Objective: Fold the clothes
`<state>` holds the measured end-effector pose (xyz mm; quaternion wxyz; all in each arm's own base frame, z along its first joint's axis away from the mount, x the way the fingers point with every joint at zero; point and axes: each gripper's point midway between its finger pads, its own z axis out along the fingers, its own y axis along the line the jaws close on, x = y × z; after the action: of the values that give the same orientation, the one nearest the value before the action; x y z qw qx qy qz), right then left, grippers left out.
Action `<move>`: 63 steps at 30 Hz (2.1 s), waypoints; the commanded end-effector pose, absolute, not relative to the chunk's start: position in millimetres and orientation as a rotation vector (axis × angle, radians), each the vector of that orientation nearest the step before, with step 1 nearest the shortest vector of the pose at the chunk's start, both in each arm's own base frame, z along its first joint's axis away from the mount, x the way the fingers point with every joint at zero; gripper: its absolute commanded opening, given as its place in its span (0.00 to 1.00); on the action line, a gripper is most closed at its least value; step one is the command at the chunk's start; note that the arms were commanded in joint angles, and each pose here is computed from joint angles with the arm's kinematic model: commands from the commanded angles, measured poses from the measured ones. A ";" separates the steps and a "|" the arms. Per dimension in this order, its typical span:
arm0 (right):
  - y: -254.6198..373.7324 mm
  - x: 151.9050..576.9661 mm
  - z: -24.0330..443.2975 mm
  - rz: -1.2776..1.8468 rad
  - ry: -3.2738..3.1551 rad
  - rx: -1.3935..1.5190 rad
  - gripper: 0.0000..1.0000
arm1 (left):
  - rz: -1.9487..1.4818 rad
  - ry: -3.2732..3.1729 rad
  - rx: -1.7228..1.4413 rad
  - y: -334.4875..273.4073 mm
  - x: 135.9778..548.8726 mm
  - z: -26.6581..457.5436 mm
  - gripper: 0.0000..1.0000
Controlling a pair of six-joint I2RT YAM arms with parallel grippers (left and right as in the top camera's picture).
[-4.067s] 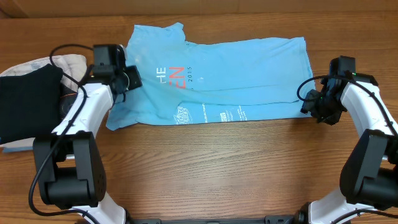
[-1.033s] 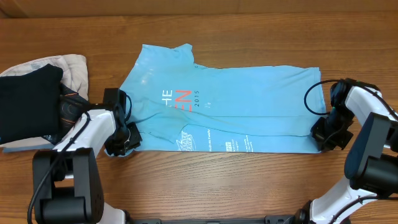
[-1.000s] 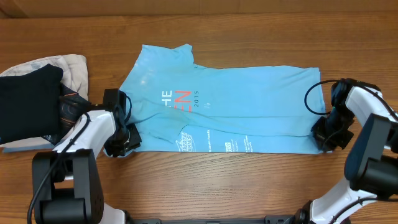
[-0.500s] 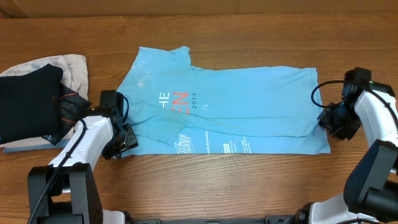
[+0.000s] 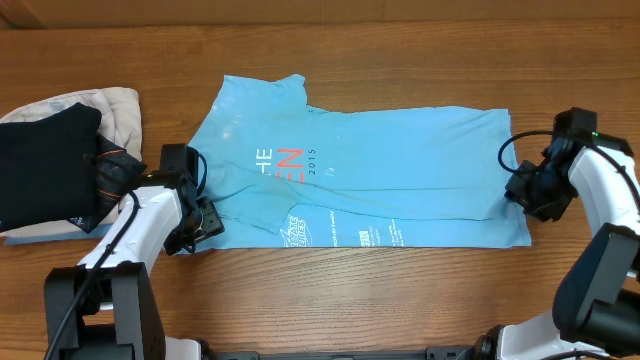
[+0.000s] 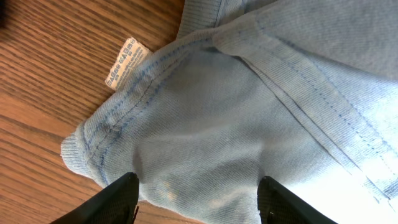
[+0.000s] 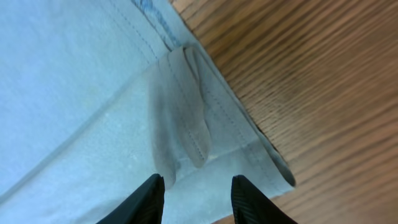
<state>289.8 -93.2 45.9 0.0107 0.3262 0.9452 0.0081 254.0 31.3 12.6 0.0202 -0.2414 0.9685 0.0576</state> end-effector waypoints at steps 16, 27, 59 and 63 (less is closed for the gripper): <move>-87.8 282.2 8.1 0.053 3.007 1.018 0.26 | 0.199 2.985 -0.758 35.3 253.1 15.3 0.64; -88.2 294.0 22.3 0.083 2.984 1.010 0.04 | 0.199 2.985 -0.757 35.3 253.1 15.3 0.63; -92.4 283.3 18.0 0.017 3.011 1.020 0.58 | 0.195 2.980 -0.721 35.5 256.7 15.3 0.62; -89.2 275.0 -1.0 0.019 3.007 1.018 0.59 | 0.195 2.981 -0.721 35.4 256.5 15.3 0.62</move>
<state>286.1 -90.9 11.5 -0.0099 0.3200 0.9473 0.0110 258.3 31.5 12.7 0.0287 -0.2395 0.9689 0.0559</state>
